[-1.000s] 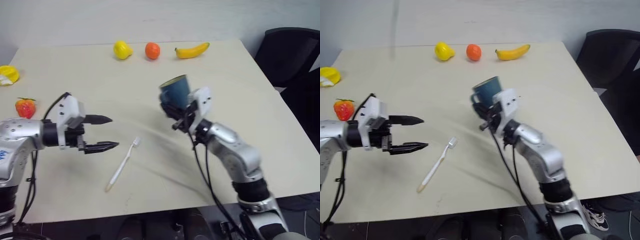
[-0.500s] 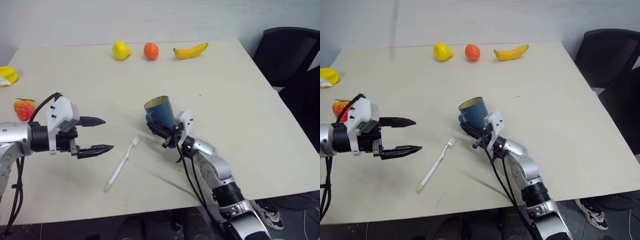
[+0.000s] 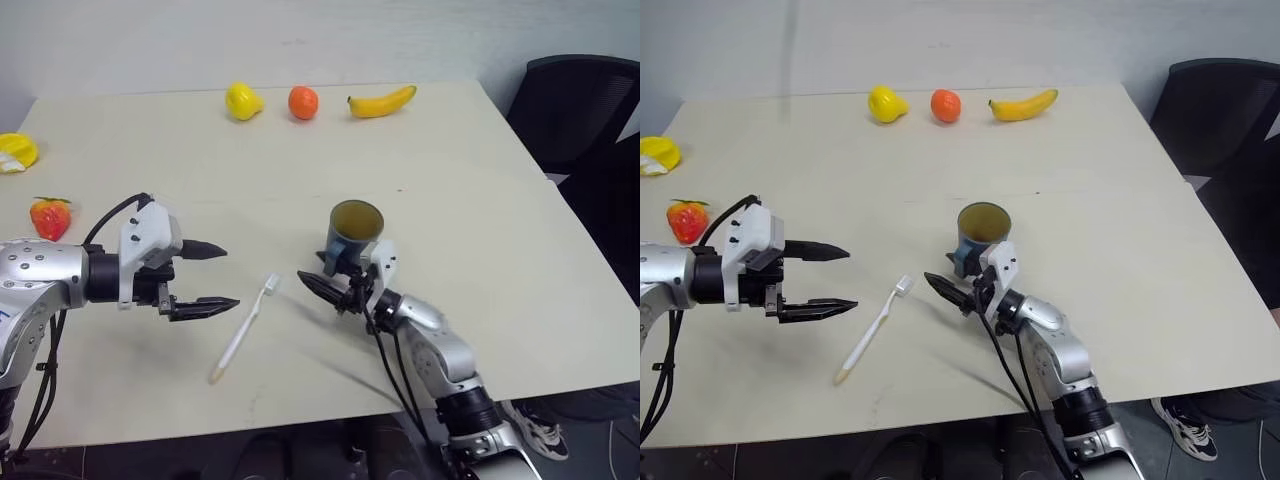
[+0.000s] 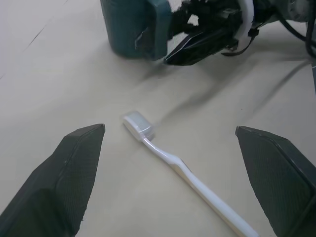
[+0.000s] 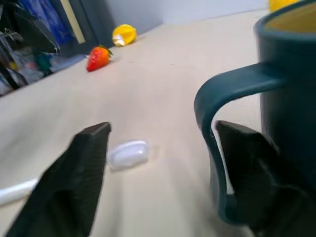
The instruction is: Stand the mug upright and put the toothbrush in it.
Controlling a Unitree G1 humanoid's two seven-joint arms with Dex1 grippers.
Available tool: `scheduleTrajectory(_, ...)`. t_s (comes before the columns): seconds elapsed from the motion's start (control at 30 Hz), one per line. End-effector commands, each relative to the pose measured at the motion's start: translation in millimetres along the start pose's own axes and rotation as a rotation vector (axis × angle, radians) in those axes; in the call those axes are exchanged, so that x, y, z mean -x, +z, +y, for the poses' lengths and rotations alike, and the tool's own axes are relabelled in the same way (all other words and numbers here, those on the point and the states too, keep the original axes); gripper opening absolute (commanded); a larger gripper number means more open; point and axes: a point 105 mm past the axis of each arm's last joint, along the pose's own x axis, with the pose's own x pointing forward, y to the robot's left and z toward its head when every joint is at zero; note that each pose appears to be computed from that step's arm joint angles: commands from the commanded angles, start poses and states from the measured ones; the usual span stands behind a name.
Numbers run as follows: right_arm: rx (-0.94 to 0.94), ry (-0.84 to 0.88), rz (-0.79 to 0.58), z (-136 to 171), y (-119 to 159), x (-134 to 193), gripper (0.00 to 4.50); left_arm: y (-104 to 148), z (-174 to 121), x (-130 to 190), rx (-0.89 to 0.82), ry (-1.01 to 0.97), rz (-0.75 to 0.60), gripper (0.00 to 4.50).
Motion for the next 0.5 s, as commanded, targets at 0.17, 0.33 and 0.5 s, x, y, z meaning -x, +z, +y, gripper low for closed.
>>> scheduleTrajectory(0.17, 0.209, -0.038, 0.147, 2, 19, 37, 4.49, -12, 7, -10, 0.120, 0.149, 0.161, 4.50)
scheduleTrajectory(0.33, 0.263, -0.049, 0.225, 7, 40, 69, 4.49, -23, -1, -10, 0.243, 0.225, 0.316, 4.50)
scheduleTrajectory(0.5, 0.284, 0.159, 0.258, 45, 71, 87, 4.49, -24, -28, -24, 0.321, 0.144, 0.376, 4.50)
